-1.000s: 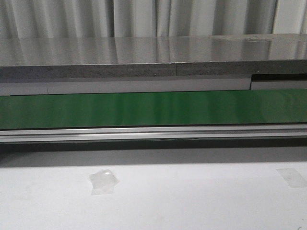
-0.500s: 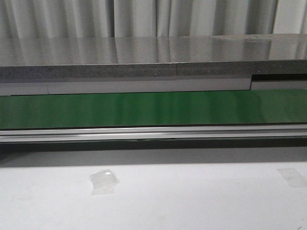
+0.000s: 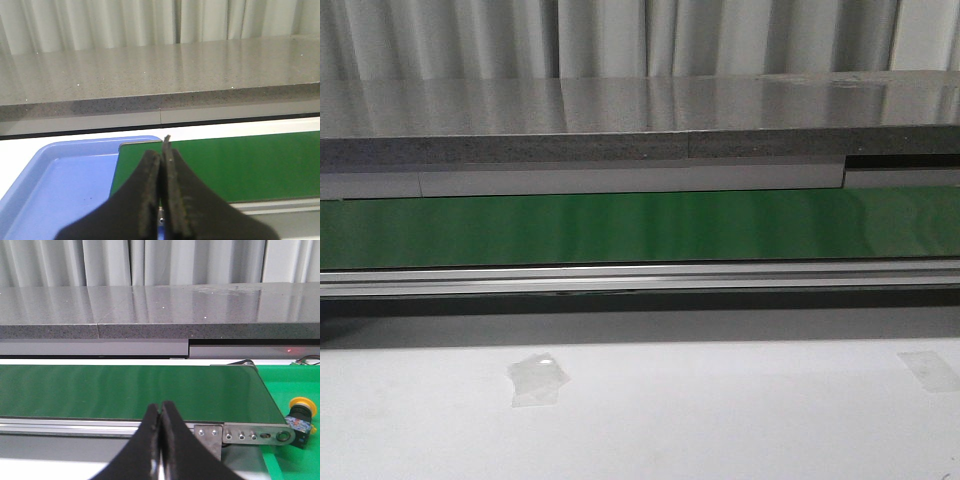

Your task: Move button from left to right

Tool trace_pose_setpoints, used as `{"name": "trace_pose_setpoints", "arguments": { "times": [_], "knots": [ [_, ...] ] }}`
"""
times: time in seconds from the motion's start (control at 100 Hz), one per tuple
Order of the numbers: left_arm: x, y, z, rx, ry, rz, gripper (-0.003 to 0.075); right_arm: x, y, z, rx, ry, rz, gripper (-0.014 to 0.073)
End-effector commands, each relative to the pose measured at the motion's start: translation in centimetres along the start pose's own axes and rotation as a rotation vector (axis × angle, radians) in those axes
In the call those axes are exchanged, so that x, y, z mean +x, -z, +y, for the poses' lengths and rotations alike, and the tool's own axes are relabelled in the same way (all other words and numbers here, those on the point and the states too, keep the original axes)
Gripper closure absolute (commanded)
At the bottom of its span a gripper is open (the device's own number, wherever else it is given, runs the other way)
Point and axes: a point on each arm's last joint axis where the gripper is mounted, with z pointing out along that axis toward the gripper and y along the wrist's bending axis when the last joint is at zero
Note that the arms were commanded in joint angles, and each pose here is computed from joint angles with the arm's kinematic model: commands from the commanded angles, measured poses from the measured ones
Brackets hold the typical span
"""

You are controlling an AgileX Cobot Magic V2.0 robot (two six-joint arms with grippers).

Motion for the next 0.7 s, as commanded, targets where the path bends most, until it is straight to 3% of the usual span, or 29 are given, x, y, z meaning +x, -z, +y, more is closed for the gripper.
{"name": "trace_pose_setpoints", "arguments": {
  "times": [0.0,0.29,0.69],
  "knots": [
    [-0.7,0.6,0.0,-0.001,0.004,-0.125,0.0740,-1.4,0.2,0.1,-0.007,0.008,-0.117,0.0663],
    [1.5,1.8,0.0,-0.004,0.018,-0.194,0.0740,-1.4,0.2,0.1,-0.007,0.008,-0.117,0.0663],
    [3.4,1.3,-0.1,0.001,0.040,-0.162,0.0740,-1.4,0.2,0.1,-0.007,0.008,-0.117,0.0663]
  ]
}}
